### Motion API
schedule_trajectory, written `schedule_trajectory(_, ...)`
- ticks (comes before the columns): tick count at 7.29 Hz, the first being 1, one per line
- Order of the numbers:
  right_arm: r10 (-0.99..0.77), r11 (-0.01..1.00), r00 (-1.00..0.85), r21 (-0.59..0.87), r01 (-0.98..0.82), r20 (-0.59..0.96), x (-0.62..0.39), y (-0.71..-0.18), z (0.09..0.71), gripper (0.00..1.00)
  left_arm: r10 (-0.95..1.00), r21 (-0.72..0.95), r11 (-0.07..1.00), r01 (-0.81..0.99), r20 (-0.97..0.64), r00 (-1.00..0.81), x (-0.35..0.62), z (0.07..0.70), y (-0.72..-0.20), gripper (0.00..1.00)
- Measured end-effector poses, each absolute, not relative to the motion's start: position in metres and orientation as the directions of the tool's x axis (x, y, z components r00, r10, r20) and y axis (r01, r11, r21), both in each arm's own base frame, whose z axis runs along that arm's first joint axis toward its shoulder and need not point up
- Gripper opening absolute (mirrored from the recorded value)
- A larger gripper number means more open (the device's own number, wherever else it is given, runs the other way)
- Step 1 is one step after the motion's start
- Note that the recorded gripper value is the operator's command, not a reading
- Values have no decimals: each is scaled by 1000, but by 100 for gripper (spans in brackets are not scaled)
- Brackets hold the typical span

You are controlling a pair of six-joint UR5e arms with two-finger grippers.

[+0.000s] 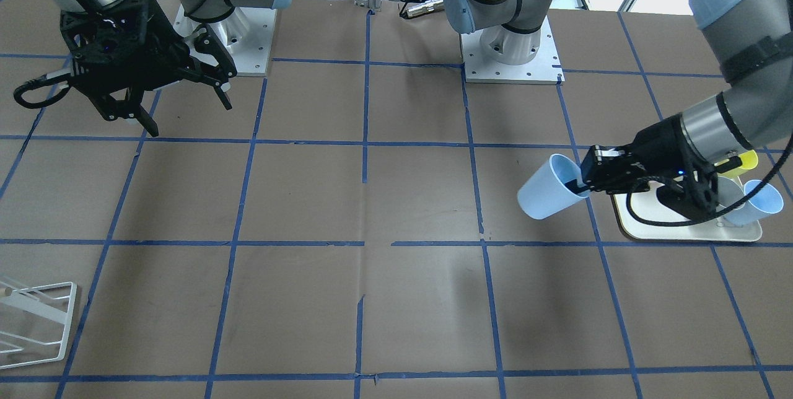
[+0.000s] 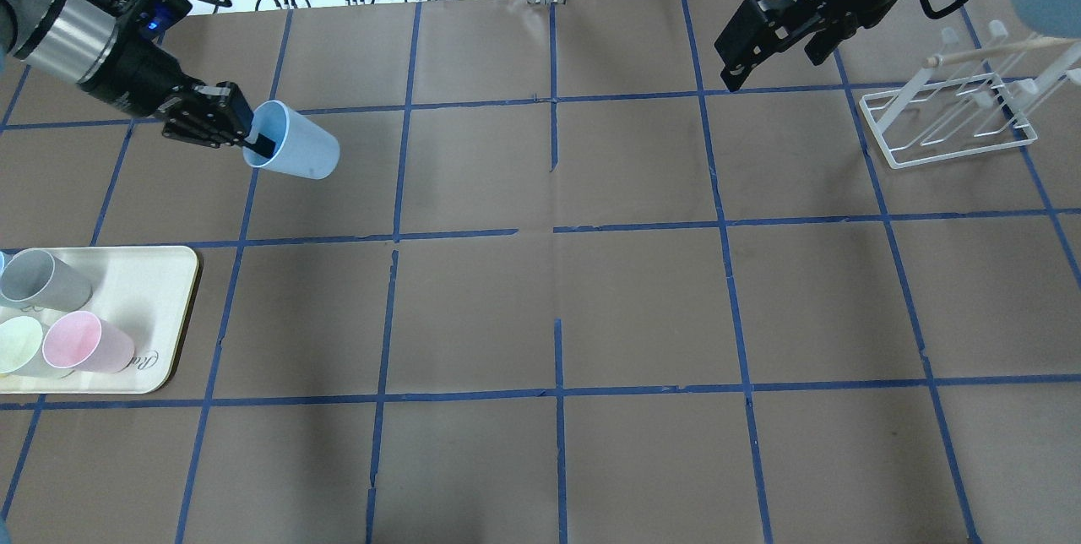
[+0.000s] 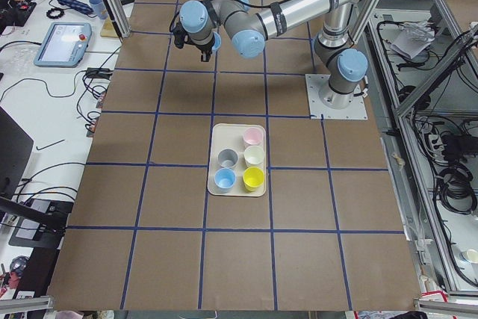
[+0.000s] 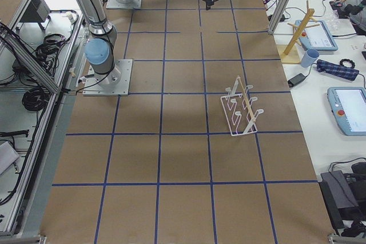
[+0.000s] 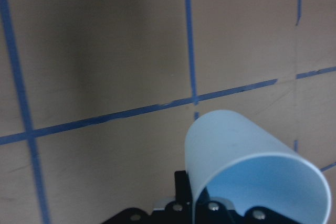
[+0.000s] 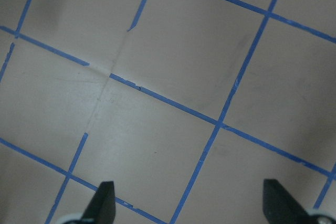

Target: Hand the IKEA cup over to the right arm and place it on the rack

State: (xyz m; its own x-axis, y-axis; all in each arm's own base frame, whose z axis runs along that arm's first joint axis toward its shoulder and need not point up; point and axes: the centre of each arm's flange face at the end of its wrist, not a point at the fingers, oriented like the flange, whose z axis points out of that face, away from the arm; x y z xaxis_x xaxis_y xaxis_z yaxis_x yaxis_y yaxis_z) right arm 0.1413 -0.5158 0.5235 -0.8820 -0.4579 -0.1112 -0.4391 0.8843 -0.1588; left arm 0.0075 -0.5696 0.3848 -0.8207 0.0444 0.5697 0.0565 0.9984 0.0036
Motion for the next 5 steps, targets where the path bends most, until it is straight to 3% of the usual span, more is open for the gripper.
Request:
schedule_trajectory(3,-678,727,-724,-260,-635,-128,111,-527,522,100,-48,29,999,-44,849,-527,-75,393,-563,0)
schedule_trajectory(5,-786,602,-602,-392,-696,-138,72,-536,523,100,-72,47,996,-77,930,-362,-106,391,-540,0)
